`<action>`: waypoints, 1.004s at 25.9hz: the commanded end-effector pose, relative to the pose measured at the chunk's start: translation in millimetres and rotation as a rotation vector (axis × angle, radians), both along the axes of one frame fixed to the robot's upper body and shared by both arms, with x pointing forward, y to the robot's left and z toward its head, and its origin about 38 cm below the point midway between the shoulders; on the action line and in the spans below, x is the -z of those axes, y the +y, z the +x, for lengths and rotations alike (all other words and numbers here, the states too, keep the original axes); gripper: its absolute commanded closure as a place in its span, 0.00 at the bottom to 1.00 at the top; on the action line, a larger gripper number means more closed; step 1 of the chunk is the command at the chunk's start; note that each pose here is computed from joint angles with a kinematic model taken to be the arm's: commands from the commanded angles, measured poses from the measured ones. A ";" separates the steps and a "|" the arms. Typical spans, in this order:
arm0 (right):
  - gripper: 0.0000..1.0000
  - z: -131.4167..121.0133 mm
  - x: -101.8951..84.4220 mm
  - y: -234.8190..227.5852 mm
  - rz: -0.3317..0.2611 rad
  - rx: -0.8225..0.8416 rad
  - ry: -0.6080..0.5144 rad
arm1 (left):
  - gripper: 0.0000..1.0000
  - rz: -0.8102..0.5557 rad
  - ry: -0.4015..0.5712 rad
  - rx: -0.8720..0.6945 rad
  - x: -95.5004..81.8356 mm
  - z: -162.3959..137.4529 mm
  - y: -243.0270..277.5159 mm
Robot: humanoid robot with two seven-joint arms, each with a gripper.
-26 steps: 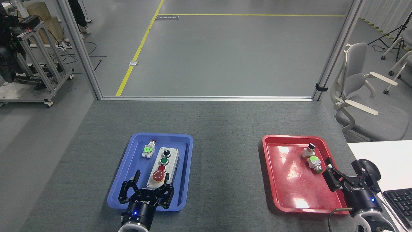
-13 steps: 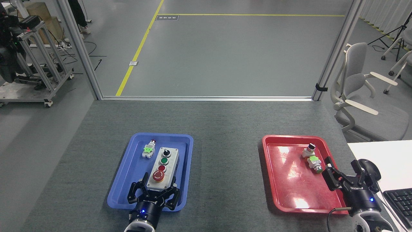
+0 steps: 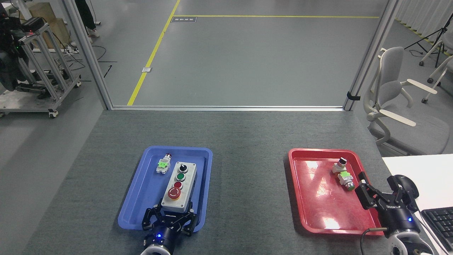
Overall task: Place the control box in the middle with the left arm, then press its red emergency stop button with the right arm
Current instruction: 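Carry the control box with the left gripper to the table middle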
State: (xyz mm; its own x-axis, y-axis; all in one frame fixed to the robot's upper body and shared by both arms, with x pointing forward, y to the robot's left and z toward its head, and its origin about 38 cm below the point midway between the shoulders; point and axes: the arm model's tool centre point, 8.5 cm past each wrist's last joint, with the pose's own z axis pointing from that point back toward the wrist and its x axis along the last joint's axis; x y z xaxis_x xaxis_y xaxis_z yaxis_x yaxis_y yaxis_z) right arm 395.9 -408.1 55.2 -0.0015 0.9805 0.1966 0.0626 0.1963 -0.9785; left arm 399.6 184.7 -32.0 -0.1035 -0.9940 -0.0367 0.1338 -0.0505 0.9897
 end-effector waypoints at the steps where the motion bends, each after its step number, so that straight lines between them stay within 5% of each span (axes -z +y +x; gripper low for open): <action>1: 0.00 -0.2 -0.2 -1.1 -0.001 0.001 0.002 | 0.05 -0.019 0.034 -0.021 9.5 4.9 1.5; 4: 0.00 -0.7 0.7 -0.8 0.001 0.002 0.004 | 0.28 -0.066 0.007 -0.047 11.2 6.1 4.7; 9: 0.00 0.3 -1.2 -1.7 -0.001 0.001 0.001 | 0.95 -0.084 -0.073 -0.050 0.8 7.2 4.9; 10: 0.00 0.2 -1.4 -2.5 -0.003 0.003 0.001 | 1.00 -0.088 -0.094 -0.044 -5.0 8.9 2.9; 15: 0.00 -0.3 -0.9 -2.4 -0.002 0.002 0.002 | 1.00 -0.139 -0.206 -0.003 -49.4 15.1 -19.8; 19: 0.00 -0.3 -0.9 -2.4 -0.002 0.002 0.002 | 1.00 -0.196 -0.175 0.087 -67.2 20.8 -82.7; 26: 0.00 -0.3 -0.9 -2.4 -0.002 0.002 0.002 | 1.00 -0.140 -0.099 0.184 -67.6 10.0 -163.3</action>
State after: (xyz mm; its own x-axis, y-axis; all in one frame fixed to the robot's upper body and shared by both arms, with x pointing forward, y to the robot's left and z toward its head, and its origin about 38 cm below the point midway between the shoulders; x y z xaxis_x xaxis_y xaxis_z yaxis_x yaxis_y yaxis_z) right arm 395.7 -410.1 55.8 0.0010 0.9807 0.1953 0.0609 0.1949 -0.9789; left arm 417.6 47.9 39.8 -0.2553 -0.9635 0.0808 -0.0059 0.0851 0.9964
